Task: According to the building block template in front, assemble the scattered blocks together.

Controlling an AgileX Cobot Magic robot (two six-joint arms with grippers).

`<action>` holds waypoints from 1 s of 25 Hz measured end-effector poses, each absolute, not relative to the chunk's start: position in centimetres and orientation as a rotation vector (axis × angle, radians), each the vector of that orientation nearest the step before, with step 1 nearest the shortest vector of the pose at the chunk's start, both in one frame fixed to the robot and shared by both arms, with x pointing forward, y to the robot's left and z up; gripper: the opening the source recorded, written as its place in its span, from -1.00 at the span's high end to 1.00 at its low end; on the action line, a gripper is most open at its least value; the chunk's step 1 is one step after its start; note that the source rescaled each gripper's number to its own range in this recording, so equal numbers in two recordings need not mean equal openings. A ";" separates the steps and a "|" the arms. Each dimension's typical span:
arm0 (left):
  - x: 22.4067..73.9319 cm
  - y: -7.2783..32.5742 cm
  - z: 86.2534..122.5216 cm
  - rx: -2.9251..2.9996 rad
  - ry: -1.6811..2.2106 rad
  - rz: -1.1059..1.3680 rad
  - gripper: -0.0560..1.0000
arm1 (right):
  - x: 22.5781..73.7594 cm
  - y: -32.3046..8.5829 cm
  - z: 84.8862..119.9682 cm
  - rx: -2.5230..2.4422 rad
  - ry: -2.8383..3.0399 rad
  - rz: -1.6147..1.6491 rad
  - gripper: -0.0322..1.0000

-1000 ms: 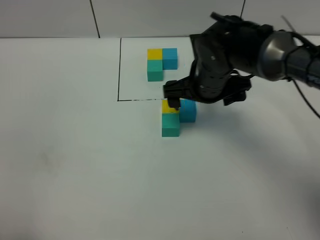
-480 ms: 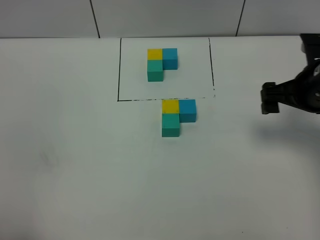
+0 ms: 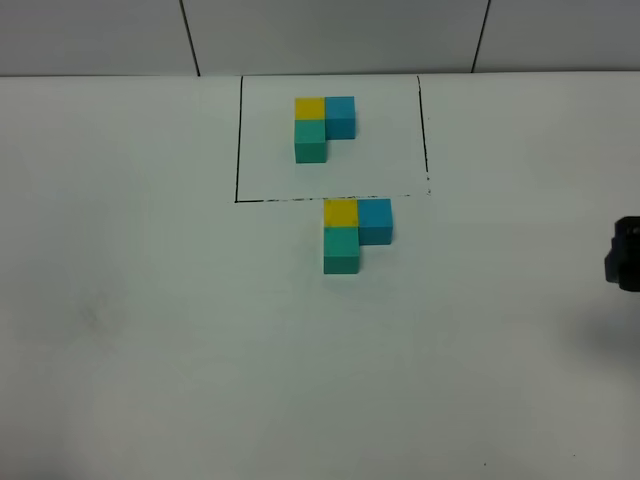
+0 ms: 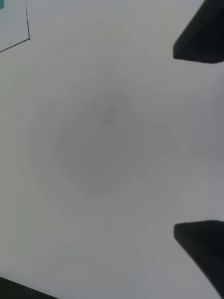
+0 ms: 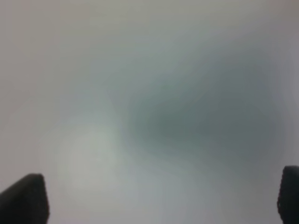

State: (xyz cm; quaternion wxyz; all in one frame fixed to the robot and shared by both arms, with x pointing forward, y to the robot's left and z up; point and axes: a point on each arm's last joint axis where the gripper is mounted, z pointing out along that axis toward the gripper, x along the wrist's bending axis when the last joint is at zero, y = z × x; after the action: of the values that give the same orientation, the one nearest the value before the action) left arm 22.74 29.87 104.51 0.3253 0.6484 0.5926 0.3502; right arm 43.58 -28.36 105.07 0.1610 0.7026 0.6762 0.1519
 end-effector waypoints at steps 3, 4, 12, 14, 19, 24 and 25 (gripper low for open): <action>22.7 29.9 104.5 1.700 1.553 0.918 -0.28 | 41.0 -28.7 106.4 1.982 1.897 0.484 -1.00; 22.7 29.9 104.5 1.700 1.553 0.918 -0.28 | 40.2 -28.8 106.7 1.973 1.887 0.501 -1.00; 22.7 29.9 104.5 1.700 1.553 0.918 -0.28 | 33.3 -29.5 107.0 1.893 1.822 0.612 -1.00; 22.7 29.9 104.5 1.700 1.553 0.918 -0.28 | 32.0 -29.7 106.8 1.864 1.798 0.651 -1.00; 22.7 29.9 104.5 1.700 1.553 0.918 -0.28 | 29.4 -29.9 105.9 1.780 1.768 0.727 -1.00; 22.7 29.9 104.5 1.700 1.553 0.918 -0.28 | 27.8 -29.9 105.1 1.739 1.757 0.782 -1.00; 22.7 29.9 104.5 1.700 1.553 0.918 -0.28 | 27.5 -29.9 105.2 1.729 1.746 0.800 -1.00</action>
State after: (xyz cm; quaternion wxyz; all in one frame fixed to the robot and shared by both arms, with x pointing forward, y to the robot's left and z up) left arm 22.74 29.87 104.51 0.3253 0.6484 0.5926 0.3502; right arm 27.52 -29.88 105.20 0.2750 0.6434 0.6495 0.2977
